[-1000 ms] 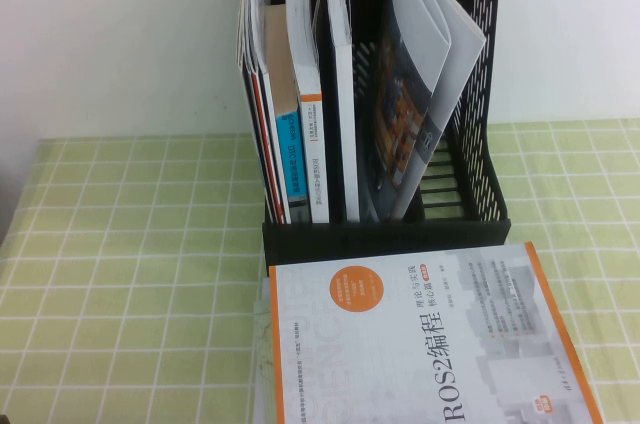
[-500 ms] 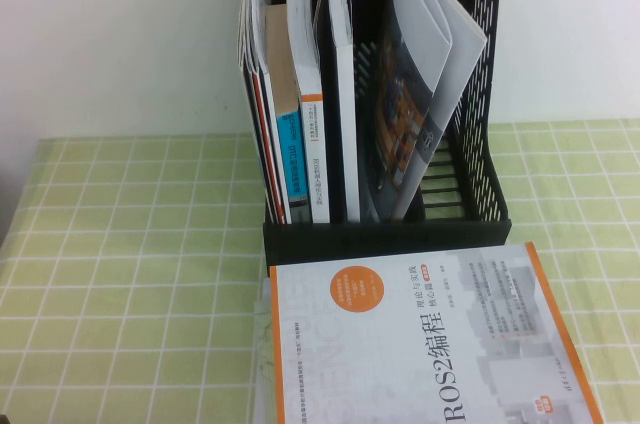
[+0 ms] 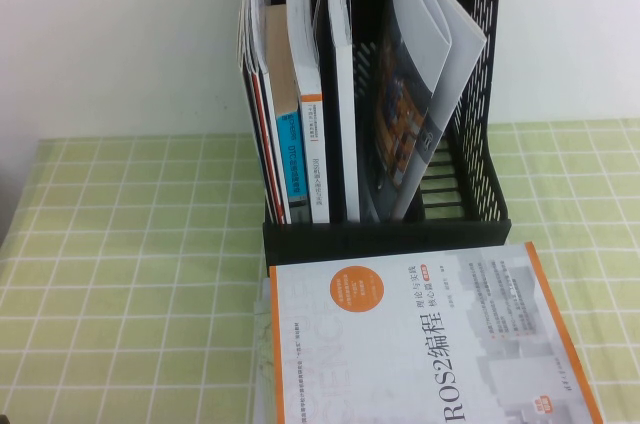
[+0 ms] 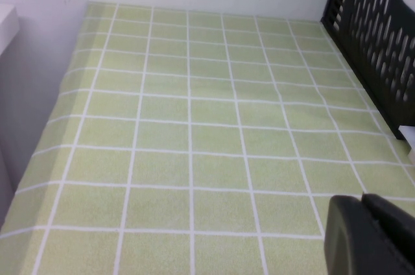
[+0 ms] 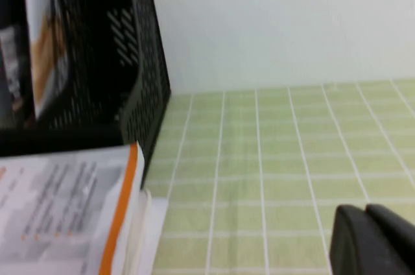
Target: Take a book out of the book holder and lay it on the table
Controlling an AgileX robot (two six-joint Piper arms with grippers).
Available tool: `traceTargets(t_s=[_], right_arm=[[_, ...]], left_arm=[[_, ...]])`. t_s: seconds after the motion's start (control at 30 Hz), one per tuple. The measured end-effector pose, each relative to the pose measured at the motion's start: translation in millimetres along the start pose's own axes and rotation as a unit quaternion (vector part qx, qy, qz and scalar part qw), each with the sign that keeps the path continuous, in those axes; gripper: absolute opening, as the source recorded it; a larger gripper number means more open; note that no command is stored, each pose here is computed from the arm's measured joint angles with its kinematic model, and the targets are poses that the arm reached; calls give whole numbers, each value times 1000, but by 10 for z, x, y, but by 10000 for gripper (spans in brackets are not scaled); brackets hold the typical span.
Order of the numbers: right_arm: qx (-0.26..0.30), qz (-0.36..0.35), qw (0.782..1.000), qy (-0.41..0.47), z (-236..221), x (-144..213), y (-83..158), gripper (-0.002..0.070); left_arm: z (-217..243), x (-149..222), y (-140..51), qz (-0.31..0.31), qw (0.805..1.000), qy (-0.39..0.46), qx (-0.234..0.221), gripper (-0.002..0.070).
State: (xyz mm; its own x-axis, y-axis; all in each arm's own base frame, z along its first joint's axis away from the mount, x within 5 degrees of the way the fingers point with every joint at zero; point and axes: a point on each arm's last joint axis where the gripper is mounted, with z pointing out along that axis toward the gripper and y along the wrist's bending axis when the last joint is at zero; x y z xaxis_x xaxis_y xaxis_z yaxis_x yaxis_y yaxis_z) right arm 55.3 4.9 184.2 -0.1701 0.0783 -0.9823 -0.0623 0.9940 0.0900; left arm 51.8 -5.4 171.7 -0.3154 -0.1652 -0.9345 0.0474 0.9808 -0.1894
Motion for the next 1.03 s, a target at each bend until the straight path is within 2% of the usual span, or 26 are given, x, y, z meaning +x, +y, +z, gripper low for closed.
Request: traceTargets(t_s=[0.17, 0.37, 1.03], right_arm=[[6, 6, 996, 89, -11, 171, -6, -1], [3, -21, 995, 94, -13, 180, -5, -1], [2, -25, 995, 94, -13, 180, -5, -1]], left_arm=[[0, 0, 0, -1, 1000, 0, 0, -3], [0, 0, 0, -1, 1000, 0, 0, -3], [0, 0, 0, 0, 1000, 0, 0, -3]])
